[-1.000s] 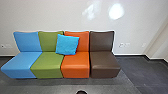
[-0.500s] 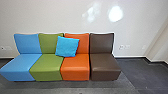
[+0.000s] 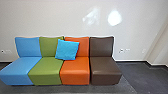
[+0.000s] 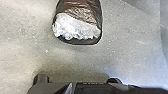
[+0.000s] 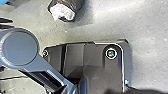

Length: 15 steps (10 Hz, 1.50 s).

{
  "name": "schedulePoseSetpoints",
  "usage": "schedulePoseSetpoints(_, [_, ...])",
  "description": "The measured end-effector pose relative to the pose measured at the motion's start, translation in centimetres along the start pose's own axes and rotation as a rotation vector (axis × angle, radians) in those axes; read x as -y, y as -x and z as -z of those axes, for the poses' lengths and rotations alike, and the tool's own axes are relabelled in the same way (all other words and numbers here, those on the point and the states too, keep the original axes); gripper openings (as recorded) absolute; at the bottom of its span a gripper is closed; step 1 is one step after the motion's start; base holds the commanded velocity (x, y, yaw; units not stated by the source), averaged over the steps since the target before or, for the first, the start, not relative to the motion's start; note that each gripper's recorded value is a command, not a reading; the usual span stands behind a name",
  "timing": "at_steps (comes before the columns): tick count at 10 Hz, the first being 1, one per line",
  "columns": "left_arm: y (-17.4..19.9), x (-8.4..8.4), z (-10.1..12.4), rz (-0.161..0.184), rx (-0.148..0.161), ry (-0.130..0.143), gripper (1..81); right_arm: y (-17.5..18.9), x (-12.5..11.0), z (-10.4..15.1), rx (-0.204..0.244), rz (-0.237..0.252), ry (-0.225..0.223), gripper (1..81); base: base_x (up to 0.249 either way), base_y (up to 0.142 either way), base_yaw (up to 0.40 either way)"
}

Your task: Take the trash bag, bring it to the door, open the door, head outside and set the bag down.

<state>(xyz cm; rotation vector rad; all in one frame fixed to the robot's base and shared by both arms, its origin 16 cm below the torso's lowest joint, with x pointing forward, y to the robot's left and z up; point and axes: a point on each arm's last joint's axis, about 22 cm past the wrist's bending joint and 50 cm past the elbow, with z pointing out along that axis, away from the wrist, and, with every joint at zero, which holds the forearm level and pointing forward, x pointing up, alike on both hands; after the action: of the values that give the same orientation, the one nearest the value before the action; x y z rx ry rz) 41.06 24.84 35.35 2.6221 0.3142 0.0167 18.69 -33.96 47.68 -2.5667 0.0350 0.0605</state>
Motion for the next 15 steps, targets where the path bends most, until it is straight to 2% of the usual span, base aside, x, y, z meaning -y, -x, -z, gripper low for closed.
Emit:
schedulePoseSetpoints(2, [-1.7, 0.5, -1.3, 0.001, -0.018, -0.015, 81.1, -1.4, -0.7, -0.6, -0.024, 0.013, 0.000, 81.1, 0.000, 0.000, 0.000])
schedulePoseSetpoints(3, [-2.5, 0.1, -2.0, 0.002, -0.017, -0.011, 81.1, -2.2, -0.9, -1.0, -0.037, 0.019, -0.003, 81.1, 0.000, 0.000, 0.000])
schedulePoseSetpoints(5, [-4.0, -1.1, -2.8, 0.001, 0.007, 0.018, 81.1, -2.8, -1.2, -2.1, -0.043, 0.025, -0.013, 81.1, 0.000, 0.000, 0.000])
schedulePoseSetpoints(6, [-4.5, -0.8, -3.5, 0.011, 0.009, 0.019, 81.1, -2.6, -1.6, -2.6, -0.031, 0.018, -0.013, 81.1, 0.000, 0.000, 0.000])
schedulePoseSetpoints(9, [-3.6, 1.3, -7.3, 0.059, 0.057, 0.016, 81.1, -2.7, -3.4, -5.1, 0.009, -0.013, -0.010, 81.1, 0.000, 0.000, 0.000])
schedulePoseSetpoints(12, [-3.8, 3.4, -11.2, 0.096, 0.087, 0.009, 81.1, -3.8, -6.3, -5.9, 0.044, -0.045, 0.015, 81.1, 0.000, 0.000, 0.000])
schedulePoseSetpoints(15, [-4.3, 3.9, -15.4, 0.153, 0.114, 0.030, 81.1, -5.3, -7.3, -7.0, 0.068, -0.063, 0.002, 81.1, 0.000, 0.000, 0.000])
